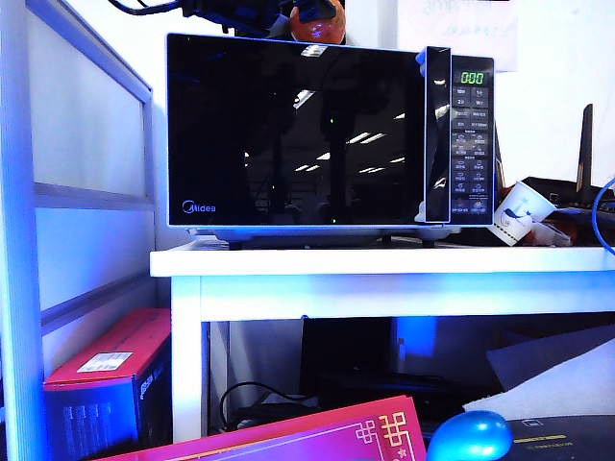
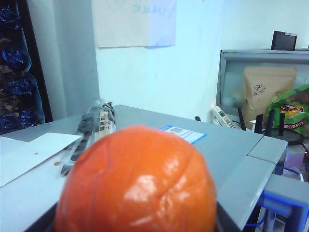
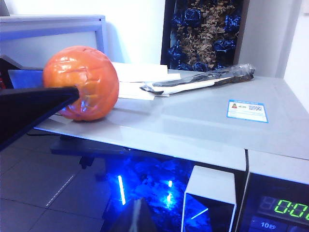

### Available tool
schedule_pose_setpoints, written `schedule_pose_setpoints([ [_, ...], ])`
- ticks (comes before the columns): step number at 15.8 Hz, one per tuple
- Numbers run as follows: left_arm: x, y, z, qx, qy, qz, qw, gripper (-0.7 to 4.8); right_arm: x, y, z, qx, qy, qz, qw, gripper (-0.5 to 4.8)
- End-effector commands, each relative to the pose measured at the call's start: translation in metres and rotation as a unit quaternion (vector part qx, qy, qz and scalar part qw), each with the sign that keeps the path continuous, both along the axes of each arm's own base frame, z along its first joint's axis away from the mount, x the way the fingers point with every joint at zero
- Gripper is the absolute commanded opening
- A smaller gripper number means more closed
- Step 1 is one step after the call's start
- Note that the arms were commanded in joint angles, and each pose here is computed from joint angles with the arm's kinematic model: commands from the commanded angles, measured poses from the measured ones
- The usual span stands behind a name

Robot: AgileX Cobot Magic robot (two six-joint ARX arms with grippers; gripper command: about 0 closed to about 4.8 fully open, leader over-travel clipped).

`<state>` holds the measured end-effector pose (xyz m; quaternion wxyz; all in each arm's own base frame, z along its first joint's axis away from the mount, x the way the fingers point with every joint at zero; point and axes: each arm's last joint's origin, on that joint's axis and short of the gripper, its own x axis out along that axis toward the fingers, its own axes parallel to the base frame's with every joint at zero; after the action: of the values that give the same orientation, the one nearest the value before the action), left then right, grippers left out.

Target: Open the microwave door, place the orange inside the microwave, then close the microwave door.

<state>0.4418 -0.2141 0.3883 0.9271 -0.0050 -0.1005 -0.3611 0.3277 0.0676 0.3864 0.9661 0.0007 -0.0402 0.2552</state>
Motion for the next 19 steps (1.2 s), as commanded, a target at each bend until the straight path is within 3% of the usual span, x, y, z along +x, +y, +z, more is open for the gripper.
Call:
schedule_pose_setpoints([
  [1, -0.001, 0.000, 0.003, -0.002, -0.002, -0.001, 1.000, 1.91, -0.002, 0.000, 0.004, 0.001, -0.009, -0.001, 1.000, -0.01],
  [6, -0.013, 0.005, 0.022, -0.007, -0.014, -0.005, 1.000, 1.92, -0.002, -0.001, 0.004, 0.000, -0.007, -0.004, 1.000, -0.01],
  [9, -0.029, 0.013, 0.040, 0.009, -0.001, -0.003, 1.000, 1.92, -0.002, -0.001, 0.003, -0.001, -0.002, -0.004, 1.000, -0.01],
  [12, -0.065, 0.029, 0.070, 0.063, 0.022, 0.002, 0.998, 1.91, -0.002, -0.001, -0.003, -0.006, 0.027, -0.004, 1.000, -0.01],
  [15, -0.096, 0.044, 0.094, 0.072, 0.039, 0.001, 0.997, 1.92, -0.001, -0.001, -0.010, -0.013, 0.064, -0.008, 0.998, -0.01],
  [16, -0.109, 0.050, 0.103, 0.072, 0.039, 0.001, 0.997, 1.91, -0.001, -0.002, -0.012, -0.016, 0.071, -0.040, 0.997, -0.01],
  [19, -0.132, 0.060, 0.120, 0.072, 0.039, 0.001, 0.997, 1.91, 0.000, -0.003, -0.025, -0.015, 0.056, -0.056, 0.997, -0.01],
])
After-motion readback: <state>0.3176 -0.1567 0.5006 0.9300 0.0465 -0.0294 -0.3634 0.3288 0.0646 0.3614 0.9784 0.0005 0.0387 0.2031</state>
